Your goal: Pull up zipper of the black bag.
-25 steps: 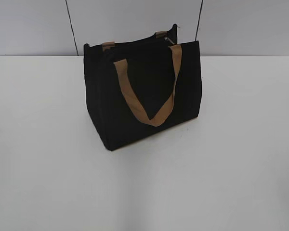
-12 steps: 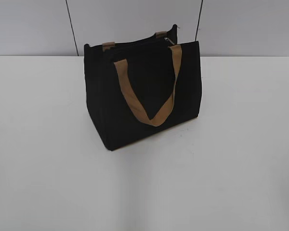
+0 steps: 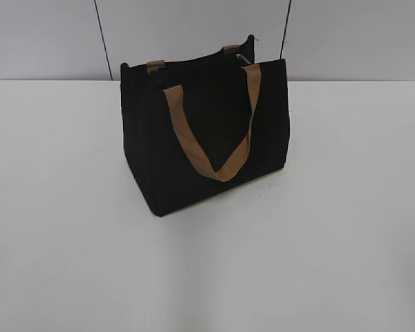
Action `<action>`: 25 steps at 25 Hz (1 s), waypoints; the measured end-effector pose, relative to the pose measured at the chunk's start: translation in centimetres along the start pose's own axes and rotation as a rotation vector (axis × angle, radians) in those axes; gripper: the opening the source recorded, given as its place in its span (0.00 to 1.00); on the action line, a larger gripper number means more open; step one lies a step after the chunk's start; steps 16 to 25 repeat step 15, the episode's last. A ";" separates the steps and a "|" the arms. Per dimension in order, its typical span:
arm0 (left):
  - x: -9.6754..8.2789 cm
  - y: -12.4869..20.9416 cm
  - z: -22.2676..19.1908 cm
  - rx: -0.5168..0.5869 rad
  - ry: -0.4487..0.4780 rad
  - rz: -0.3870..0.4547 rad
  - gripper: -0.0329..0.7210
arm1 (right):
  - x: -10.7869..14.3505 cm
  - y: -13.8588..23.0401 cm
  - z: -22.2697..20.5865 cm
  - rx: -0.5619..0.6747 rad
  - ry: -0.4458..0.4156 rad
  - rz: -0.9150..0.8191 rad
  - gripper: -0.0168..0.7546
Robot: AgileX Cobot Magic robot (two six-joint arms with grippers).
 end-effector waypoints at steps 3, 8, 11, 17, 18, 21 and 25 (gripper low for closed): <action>-0.1 0.0 0.0 0.001 0.005 -0.002 0.67 | 0.0 0.0 0.0 0.000 0.000 0.000 0.47; 0.0 0.0 0.0 -0.001 0.000 -0.005 0.64 | 0.0 0.0 0.0 0.000 0.000 0.000 0.47; 0.4 -0.1 0.0 -0.005 -0.036 -0.025 0.62 | 0.0 0.0 0.0 0.000 0.000 0.000 0.47; 0.6 -0.1 0.0 -0.008 -0.054 -0.035 0.62 | 0.0 0.0 0.0 0.000 0.000 0.000 0.47; 0.6 -0.1 0.0 -0.008 -0.054 -0.035 0.62 | 0.0 0.0 0.0 0.000 0.000 0.000 0.47; 0.6 -0.1 0.0 -0.008 -0.054 -0.035 0.62 | 0.0 0.0 0.0 0.000 0.000 0.000 0.47; 0.6 -0.1 0.0 -0.008 -0.054 -0.035 0.62 | 0.0 0.0 0.0 0.000 0.000 0.000 0.47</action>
Point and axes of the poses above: a point on each arm's last joint axis where the gripper is mounted, z pointing back along that axis away from the gripper, x along the wrist's bending axis when the last joint is at zero, y = z × x, the point moved 3 cm from there along -z, pointing out along that axis toward the gripper, and after that the axes turned 6 degrees about z, right-handed, at the moved point
